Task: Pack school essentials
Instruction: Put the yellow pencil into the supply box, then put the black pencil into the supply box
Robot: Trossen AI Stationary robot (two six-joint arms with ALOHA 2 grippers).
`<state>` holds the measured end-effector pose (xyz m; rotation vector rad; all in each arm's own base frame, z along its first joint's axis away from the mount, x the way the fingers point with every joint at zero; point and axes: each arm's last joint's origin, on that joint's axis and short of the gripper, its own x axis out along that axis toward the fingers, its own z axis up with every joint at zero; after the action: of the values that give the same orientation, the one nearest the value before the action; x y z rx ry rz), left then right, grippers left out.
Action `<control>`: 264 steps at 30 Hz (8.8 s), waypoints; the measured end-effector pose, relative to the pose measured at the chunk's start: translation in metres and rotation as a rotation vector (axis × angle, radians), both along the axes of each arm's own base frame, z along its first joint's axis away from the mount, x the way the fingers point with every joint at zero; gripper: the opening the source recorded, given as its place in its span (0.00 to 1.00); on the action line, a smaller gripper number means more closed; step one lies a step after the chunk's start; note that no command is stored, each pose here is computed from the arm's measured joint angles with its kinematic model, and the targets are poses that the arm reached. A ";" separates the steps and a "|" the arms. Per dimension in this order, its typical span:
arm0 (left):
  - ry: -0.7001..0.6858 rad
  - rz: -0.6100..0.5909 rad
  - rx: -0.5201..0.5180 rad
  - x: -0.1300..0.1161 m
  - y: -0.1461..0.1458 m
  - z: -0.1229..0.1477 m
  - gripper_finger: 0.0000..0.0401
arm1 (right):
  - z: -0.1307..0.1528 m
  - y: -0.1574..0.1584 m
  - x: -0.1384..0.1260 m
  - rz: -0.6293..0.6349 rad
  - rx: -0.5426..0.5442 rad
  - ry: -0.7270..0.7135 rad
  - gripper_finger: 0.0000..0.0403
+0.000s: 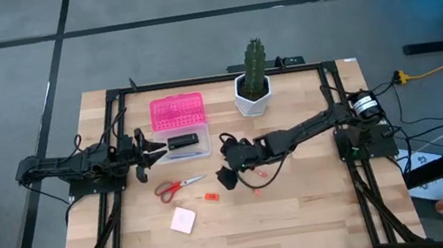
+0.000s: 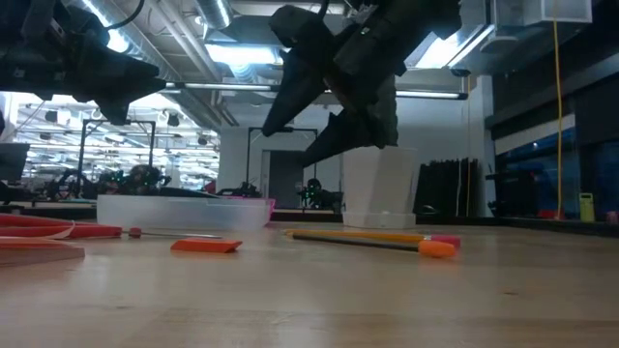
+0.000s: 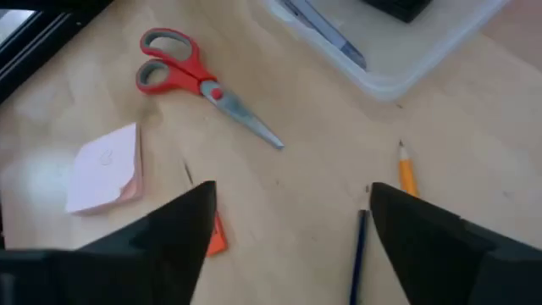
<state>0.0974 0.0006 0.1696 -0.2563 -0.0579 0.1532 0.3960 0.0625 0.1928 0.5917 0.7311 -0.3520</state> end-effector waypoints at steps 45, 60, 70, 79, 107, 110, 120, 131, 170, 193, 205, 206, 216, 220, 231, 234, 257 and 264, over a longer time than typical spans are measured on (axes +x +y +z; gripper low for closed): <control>0.000 0.003 0.000 0.000 0.000 0.000 0.28 | -0.052 0.015 0.016 0.190 -0.165 0.711 0.81; 0.000 0.003 0.000 0.000 0.000 0.000 0.28 | -0.047 -0.006 0.009 0.233 -0.089 0.807 0.81; 0.000 0.003 0.000 0.000 0.000 0.000 0.28 | 0.027 0.002 -0.044 0.230 -0.070 0.619 0.81; 0.000 0.004 0.000 0.000 0.000 0.000 0.28 | -0.016 0.015 -0.106 0.108 0.105 0.359 0.81; 0.000 0.004 0.000 0.000 0.000 0.000 0.28 | -0.069 0.008 -0.078 0.085 0.041 0.538 0.71; 0.000 0.004 0.000 0.000 0.000 0.000 0.28 | -0.070 0.008 -0.079 0.076 0.038 0.548 0.63; 0.000 0.004 0.000 0.000 0.000 0.000 0.28 | -0.071 0.007 -0.081 0.046 0.034 0.558 0.45; 0.000 0.004 0.000 0.000 0.000 0.000 0.28 | -0.071 0.006 -0.082 -0.093 0.091 0.555 0.40; 0.000 0.004 0.000 0.000 0.000 0.000 0.28 | -0.034 0.010 -0.054 -0.188 0.134 0.487 0.05; 0.000 0.004 0.000 0.000 0.000 0.000 0.28 | 0.033 -0.069 0.018 -0.074 0.140 0.162 0.05; -0.001 0.004 0.000 0.000 0.000 0.000 0.28 | 0.014 -0.110 0.100 0.091 0.013 0.111 0.05; -0.001 0.003 0.000 0.000 0.000 0.000 0.28 | 0.013 -0.110 0.104 0.115 -0.002 0.115 0.05; -0.001 0.004 -0.001 0.000 0.000 0.000 0.28 | -0.013 -0.108 0.109 0.243 -0.032 0.250 0.09; -0.001 0.003 -0.001 0.000 0.000 0.000 0.28 | -0.012 -0.109 0.110 0.260 -0.085 0.242 0.13; -0.001 0.003 -0.001 0.000 0.000 0.000 0.28 | -0.006 -0.109 0.110 0.268 -0.090 0.241 0.21; -0.001 0.003 -0.001 0.000 0.000 0.000 0.28 | 0.011 -0.109 0.106 0.198 -0.024 0.283 0.22; -0.012 0.001 -0.071 0.000 0.000 0.000 0.28 | 0.060 -0.004 0.049 0.050 0.011 0.781 0.21; -0.012 -0.002 -0.069 0.000 0.000 0.000 0.28 | 0.092 0.000 0.037 -0.080 -0.002 0.673 0.21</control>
<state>0.0974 0.0006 0.1697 -0.3259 -0.0641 0.1520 0.4335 0.0623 0.2846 0.4992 1.3530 -0.6390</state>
